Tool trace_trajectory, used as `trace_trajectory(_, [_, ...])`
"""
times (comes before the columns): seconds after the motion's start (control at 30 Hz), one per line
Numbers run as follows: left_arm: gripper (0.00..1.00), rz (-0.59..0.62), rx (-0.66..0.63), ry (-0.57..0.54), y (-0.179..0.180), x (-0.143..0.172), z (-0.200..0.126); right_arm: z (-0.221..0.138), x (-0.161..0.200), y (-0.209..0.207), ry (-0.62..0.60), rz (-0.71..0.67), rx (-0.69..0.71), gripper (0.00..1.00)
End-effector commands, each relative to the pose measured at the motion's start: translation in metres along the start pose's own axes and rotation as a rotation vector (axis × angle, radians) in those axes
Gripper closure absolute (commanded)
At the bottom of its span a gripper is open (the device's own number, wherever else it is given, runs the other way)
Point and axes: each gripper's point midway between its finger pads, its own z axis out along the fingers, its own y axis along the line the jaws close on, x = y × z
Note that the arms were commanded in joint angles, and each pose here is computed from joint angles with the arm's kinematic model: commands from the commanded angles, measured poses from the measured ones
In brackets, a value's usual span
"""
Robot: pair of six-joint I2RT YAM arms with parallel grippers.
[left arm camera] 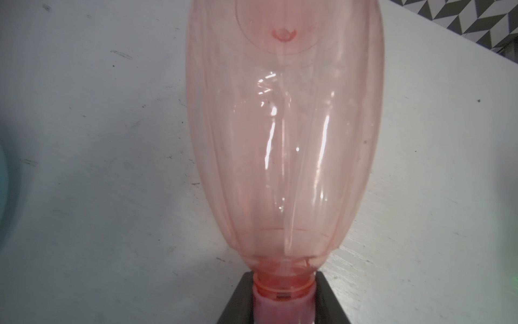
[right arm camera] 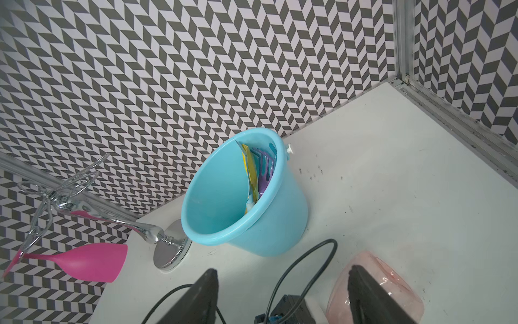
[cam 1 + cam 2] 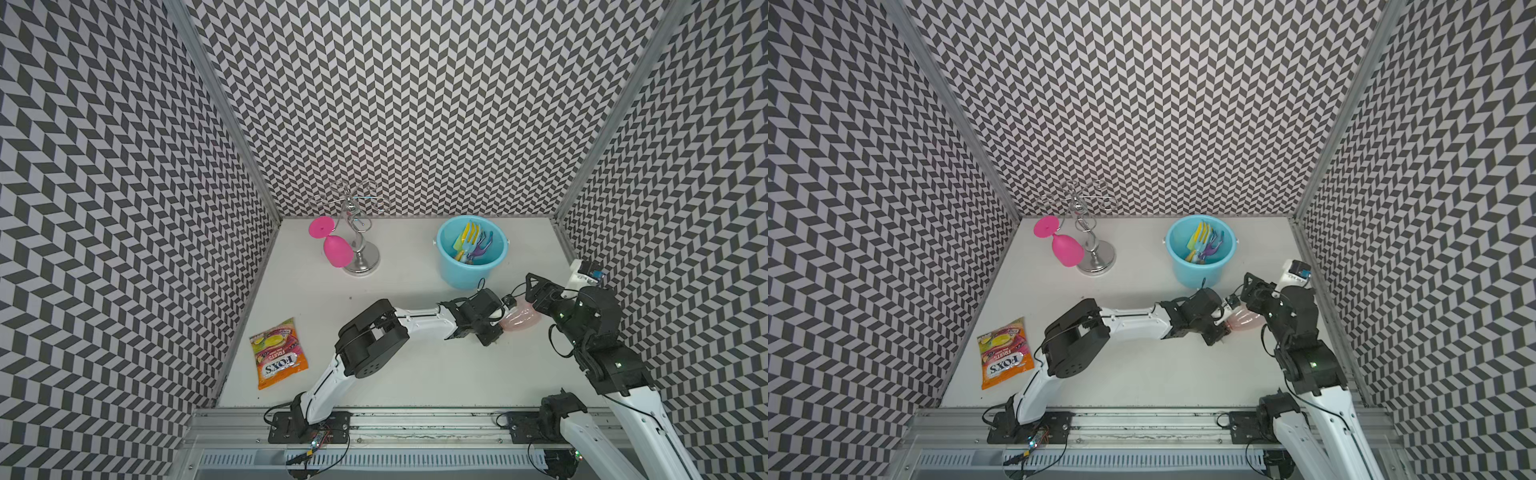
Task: Organize the gardening tools
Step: Adjust the gardening tool at the center of the board.
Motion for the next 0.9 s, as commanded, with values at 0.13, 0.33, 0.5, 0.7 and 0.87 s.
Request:
trace_trajectory(0.13, [0.92, -0.02, 0.018, -0.1, -0.014, -0.034, -0.051, -0.026, -0.057, 0.022, -0.16, 0.007, -0.04, 0.22])
trace_trajectory(0.33, [0.92, -0.059, -0.021, -0.117, -0.007, -0.034, -0.076, -0.034, -0.077, 0.037, -0.195, 0.013, -0.085, 0.21])
trace_trajectory(0.5, [0.92, -0.125, -0.052, -0.166, 0.007, -0.045, -0.111, -0.036, -0.086, 0.047, -0.212, 0.02, -0.124, 0.21])
trace_trajectory(0.7, [0.93, -0.272, -0.079, -0.276, 0.046, -0.063, -0.167, -0.03, -0.082, 0.066, -0.189, 0.028, -0.23, 0.22])
trace_trajectory(0.87, [0.92, -0.372, -0.097, -0.407, 0.073, -0.08, -0.218, -0.027, -0.071, 0.09, -0.151, 0.01, -0.388, 0.23])
